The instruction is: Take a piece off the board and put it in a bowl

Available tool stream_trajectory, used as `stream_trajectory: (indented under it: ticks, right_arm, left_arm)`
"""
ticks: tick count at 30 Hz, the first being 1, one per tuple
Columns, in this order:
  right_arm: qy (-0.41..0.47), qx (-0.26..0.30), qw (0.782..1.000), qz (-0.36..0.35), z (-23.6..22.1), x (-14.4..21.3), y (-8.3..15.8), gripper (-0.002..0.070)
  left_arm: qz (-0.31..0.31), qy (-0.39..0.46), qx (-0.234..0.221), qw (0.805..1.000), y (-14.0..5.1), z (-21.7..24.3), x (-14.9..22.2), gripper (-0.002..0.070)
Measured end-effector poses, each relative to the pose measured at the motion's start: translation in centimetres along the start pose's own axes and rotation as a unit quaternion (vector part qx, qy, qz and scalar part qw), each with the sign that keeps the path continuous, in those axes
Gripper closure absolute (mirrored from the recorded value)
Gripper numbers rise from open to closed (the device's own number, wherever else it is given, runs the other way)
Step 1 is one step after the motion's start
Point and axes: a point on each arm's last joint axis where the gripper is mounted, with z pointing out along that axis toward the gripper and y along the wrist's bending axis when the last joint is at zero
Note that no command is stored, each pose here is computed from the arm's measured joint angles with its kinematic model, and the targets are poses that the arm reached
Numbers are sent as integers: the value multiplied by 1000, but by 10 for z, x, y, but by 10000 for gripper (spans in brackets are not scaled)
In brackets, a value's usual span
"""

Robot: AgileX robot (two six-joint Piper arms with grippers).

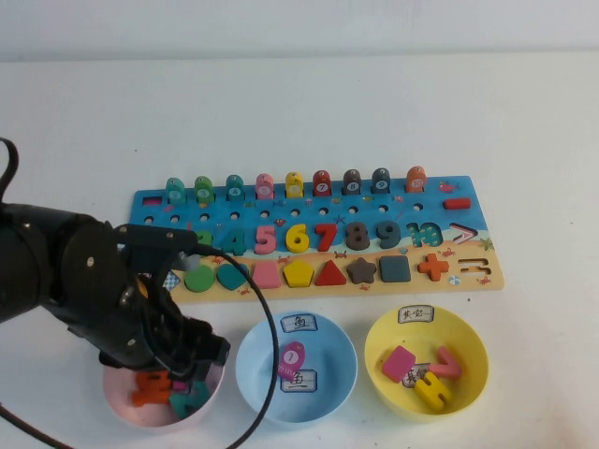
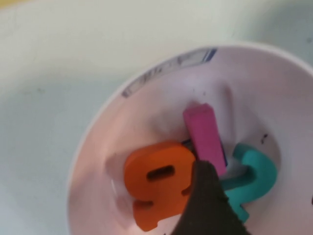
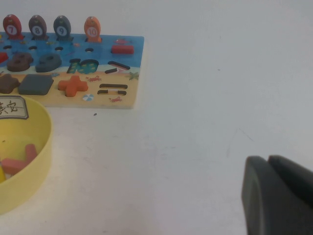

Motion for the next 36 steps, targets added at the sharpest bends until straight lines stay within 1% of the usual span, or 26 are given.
stream_trajectory:
  ticks: [5,8,11,15,20,23,25,29,32,36]
  right_arm:
    - [0,0,1000,0,0,0,0,694]
    - [0,0,1000,0,0,0,0,694]
    - [0,0,1000,0,0,0,0,694]
    - [0,0,1000,0,0,0,0,694]
    - [0,0,1000,0,0,0,0,694]
    - [0,0,1000,0,0,0,0,694]
    - [0,0,1000,0,0,0,0,694]
    - [0,0,1000,0,0,0,0,694]
    - [0,0,1000,0,0,0,0,694]
    - [0,0,1000,0,0,0,0,694]
  left_arm:
    - [3,-9,4,1000,-3,-12,-11,281]
    - [8,-7,2,1000,-5,-20,-17,295]
    - [20,-11,-8,1000,-5,-27,-23,363]
    - [37,-28,-26,999,-3,-35,-31,490]
    - [47,-44,-33,997,-4,-46,-41,561]
    - [47,-48,-32,997,-5,-48,-42,625]
    - [47,-49,-32,997,-5,-48,-43,655]
    - [51,-56,-31,997,-5,-48,-44,673]
    - [61,-84,-28,994,-6,-59,-44,676]
    - [71,-169,-20,983,-7,-97,-35,676]
